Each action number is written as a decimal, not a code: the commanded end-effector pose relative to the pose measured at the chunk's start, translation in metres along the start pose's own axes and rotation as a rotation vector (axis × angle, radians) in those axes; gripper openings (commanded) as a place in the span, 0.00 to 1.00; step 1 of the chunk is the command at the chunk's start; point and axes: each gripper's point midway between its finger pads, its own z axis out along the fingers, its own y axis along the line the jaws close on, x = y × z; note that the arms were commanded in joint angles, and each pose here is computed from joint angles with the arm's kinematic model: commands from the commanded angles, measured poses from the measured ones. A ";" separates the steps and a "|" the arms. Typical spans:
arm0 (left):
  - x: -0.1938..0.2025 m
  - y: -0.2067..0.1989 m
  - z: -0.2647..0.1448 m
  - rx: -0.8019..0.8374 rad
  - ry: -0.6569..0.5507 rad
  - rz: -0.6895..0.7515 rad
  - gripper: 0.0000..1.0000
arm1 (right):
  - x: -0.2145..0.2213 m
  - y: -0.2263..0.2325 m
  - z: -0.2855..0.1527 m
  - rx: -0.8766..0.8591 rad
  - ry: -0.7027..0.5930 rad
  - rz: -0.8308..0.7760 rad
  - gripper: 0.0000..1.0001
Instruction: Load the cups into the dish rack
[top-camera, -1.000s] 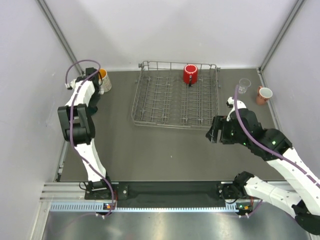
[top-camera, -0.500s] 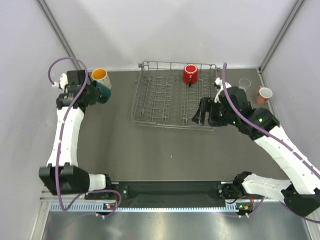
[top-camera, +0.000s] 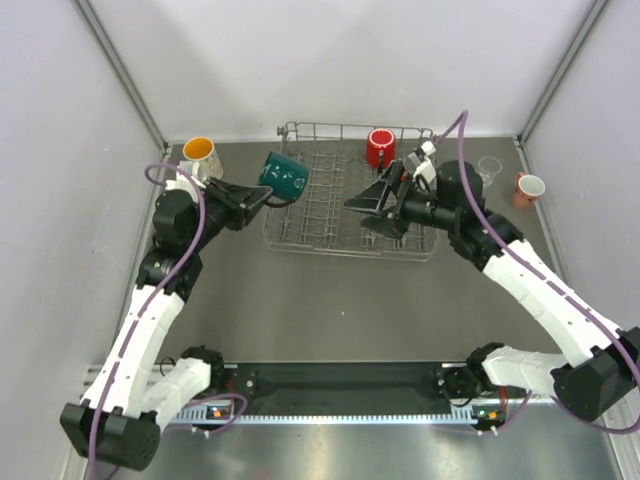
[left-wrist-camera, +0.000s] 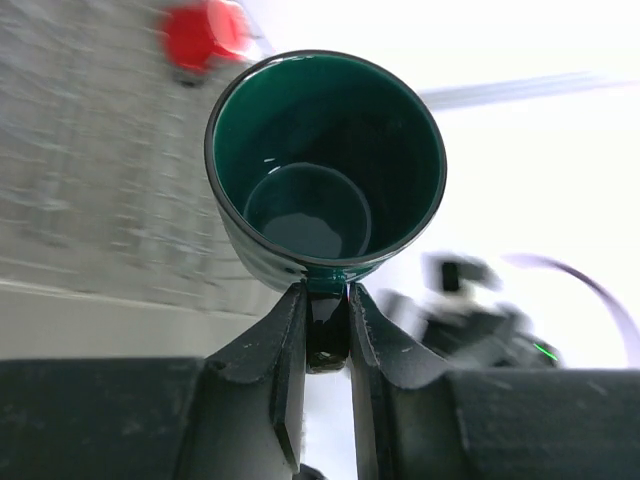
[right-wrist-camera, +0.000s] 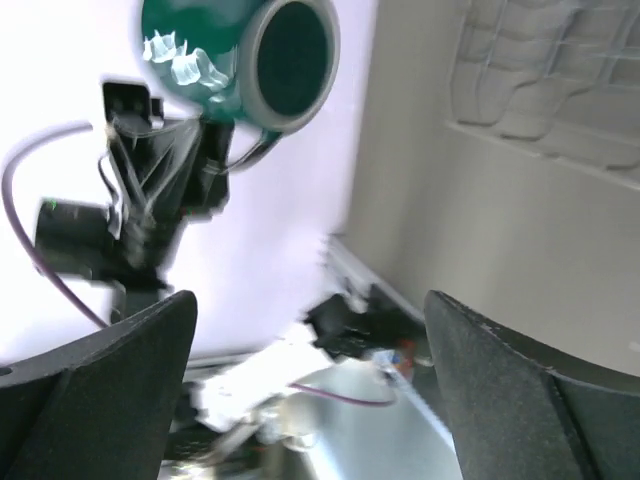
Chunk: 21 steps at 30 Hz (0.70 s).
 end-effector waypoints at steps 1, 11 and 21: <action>0.004 -0.101 -0.041 0.390 -0.042 0.035 0.00 | 0.002 0.057 0.000 -0.320 0.016 0.191 0.96; 0.039 -0.129 -0.042 0.489 0.025 -0.070 0.00 | -0.001 0.105 0.001 -0.542 -0.101 0.189 0.99; 0.078 -0.144 -0.032 0.528 0.129 -0.078 0.00 | 0.006 0.117 0.009 -0.588 -0.115 0.225 0.87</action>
